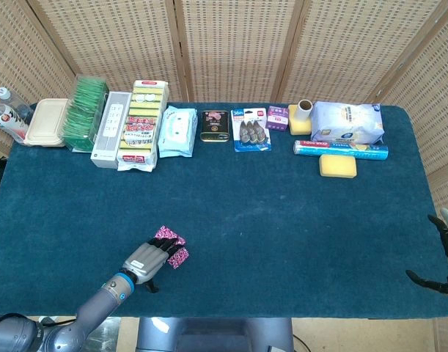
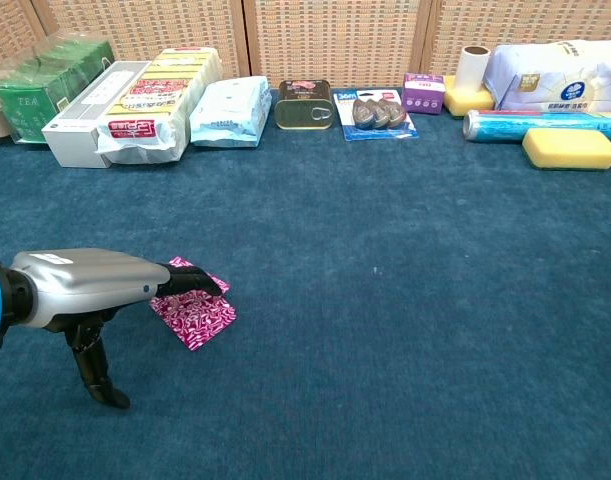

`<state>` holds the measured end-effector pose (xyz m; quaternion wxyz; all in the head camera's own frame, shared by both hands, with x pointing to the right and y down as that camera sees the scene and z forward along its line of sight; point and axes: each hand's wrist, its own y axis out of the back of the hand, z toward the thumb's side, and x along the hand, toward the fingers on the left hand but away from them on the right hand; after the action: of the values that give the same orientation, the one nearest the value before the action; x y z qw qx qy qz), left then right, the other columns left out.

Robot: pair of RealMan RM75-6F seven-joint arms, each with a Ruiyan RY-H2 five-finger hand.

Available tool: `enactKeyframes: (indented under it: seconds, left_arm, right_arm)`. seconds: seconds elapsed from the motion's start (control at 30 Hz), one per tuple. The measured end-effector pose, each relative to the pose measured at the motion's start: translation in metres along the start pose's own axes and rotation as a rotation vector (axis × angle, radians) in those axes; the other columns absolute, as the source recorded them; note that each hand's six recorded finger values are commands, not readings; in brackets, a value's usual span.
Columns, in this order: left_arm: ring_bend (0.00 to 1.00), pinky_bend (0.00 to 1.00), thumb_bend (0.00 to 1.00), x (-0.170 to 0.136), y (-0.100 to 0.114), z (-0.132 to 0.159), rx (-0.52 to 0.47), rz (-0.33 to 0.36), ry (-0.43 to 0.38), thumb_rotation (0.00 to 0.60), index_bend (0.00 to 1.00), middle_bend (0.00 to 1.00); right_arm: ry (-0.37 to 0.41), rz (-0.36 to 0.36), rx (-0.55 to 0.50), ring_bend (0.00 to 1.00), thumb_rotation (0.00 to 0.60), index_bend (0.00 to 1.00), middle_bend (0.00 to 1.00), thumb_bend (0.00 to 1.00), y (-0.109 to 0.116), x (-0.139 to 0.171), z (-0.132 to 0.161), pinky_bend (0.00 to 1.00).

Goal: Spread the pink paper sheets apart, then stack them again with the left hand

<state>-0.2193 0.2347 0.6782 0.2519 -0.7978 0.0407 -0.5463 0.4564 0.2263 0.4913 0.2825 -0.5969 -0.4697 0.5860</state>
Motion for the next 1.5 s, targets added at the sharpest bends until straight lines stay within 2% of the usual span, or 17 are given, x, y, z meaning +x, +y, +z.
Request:
enactKeyframes:
  seconds: [0.93,1.07,1.3,1.5]
  left_arm:
    - [0.0,0.08,0.08,-0.028,-0.01,-0.084,-0.111,0.023,0.15,0.6,0.0,0.0]
    - [0.0,0.08,0.08,-0.031,-0.008,-0.085,-0.125,0.03,0.142,0.6,0.0,0.0]
    - [0.0,0.08,0.08,-0.039,0.006,-0.063,-0.119,0.074,0.06,0.6,0.0,0.0]
    - [0.0,0.08,0.08,-0.029,0.005,-0.047,-0.108,0.058,0.025,0.6,0.0,0.0]
  right_arm:
    - [-0.015,-0.017,0.001,0.0,0.6,0.08,0.0,0.0,0.002,0.002,0.0,0.01]
    - [-0.013,-0.018,-0.001,0.0,0.6,0.08,0.0,0.0,0.002,0.002,0.0,0.01]
    - [-0.013,-0.014,-0.004,0.0,0.6,0.08,0.0,0.0,0.001,0.002,0.0,0.01]
    - [-0.013,-0.017,-0.005,0.0,0.6,0.08,0.0,0.0,0.003,0.001,0.0,0.0]
